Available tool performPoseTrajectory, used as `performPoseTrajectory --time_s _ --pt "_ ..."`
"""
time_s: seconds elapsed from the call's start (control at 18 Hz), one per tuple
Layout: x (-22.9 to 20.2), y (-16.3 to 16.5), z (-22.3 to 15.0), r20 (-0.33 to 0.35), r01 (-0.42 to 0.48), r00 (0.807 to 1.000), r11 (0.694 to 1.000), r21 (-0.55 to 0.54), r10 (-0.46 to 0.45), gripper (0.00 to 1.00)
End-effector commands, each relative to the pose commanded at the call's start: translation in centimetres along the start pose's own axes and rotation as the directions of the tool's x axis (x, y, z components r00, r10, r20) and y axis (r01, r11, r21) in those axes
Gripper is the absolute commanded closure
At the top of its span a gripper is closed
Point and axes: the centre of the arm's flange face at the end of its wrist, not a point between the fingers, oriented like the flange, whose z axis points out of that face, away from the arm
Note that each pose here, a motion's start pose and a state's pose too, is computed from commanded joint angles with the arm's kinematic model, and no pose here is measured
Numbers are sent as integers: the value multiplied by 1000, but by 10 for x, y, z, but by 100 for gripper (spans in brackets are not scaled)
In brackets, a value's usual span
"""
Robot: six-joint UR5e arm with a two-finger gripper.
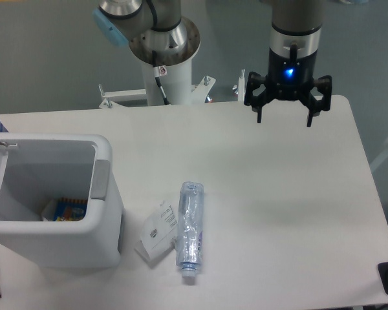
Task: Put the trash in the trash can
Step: 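Move the open gripper over the white paper packet beside the bottle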
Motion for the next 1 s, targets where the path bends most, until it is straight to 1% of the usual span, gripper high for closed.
performPoseTrajectory --time_s 0.33,0.5,0.56,0.61,0.72,0.83,0.94,1.0 --pt "0 -4 5 0 -5 1000 1000 4 5 0" --pt "8 -23 7 50 -46 998 997 54 44 0" --pt "9 -29 10 57 -57 997 996 66 53 0" --pt "10 -31 15 52 -60 997 996 72 57 0" --pt "11 -33 31 18 -59 998 996 73 58 0" --pt "12 -35 41 11 -62 998 995 72 62 0" --pt "21 -38 52 -1 -72 997 992 100 73 0" --pt "25 -39 61 -1 -30 1000 991 129 30 0"
